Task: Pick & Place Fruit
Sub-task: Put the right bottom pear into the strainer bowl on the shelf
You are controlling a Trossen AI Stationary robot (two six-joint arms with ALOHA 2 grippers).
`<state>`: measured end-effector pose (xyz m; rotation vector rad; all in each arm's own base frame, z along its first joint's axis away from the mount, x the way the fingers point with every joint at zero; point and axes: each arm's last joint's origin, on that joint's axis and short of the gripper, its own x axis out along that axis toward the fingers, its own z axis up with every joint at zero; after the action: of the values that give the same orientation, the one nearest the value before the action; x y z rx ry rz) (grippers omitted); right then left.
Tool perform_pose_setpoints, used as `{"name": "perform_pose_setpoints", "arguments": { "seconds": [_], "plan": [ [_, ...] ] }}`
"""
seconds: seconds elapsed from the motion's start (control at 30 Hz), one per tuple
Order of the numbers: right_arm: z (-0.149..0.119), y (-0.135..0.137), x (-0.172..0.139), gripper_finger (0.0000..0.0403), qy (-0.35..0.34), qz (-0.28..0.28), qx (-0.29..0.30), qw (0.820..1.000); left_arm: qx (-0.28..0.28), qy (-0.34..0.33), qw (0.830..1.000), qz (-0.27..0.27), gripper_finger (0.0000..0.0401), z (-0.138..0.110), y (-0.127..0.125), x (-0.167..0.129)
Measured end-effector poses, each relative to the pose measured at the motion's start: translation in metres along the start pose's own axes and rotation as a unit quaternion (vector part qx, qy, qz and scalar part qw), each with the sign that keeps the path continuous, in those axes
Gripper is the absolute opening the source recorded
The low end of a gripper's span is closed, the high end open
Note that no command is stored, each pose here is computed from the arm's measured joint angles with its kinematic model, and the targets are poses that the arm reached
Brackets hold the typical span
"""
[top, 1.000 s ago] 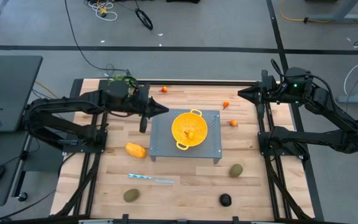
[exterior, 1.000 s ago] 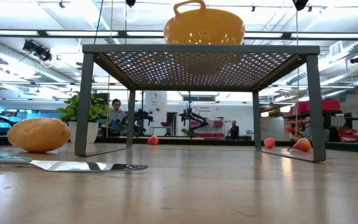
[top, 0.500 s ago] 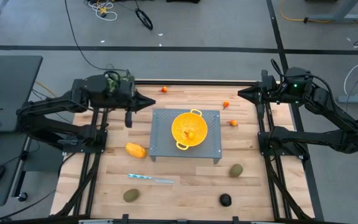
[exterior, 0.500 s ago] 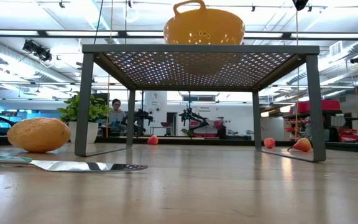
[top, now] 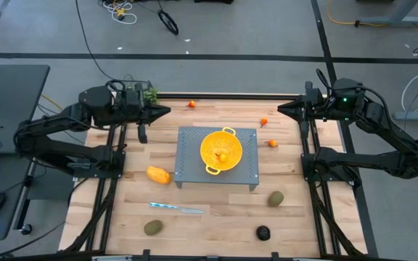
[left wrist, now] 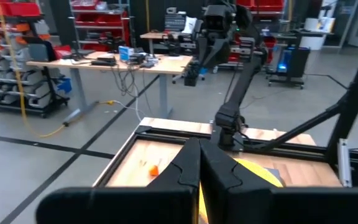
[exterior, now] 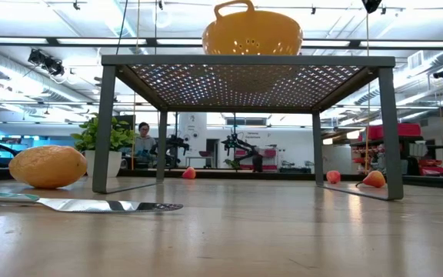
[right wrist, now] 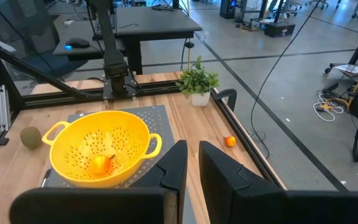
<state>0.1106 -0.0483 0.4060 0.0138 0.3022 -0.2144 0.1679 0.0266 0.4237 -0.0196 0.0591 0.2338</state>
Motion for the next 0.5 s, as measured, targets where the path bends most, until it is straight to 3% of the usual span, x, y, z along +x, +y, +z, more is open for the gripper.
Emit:
{"name": "perform_pose_setpoints", "arguments": {
  "seconds": [0.2,0.5],
  "plan": [
    [-0.002,0.0,0.002,0.0047,0.007,0.001,0.002,1.0,0.008,-0.001,1.0,0.002,0.0004,0.0,0.0,-0.001],
    [-0.032,-0.002,0.02,0.0047,0.092,0.009,0.022,0.995,0.008,-0.001,1.0,0.003,0.0004,0.0,0.0,-0.001]
  ]
}}
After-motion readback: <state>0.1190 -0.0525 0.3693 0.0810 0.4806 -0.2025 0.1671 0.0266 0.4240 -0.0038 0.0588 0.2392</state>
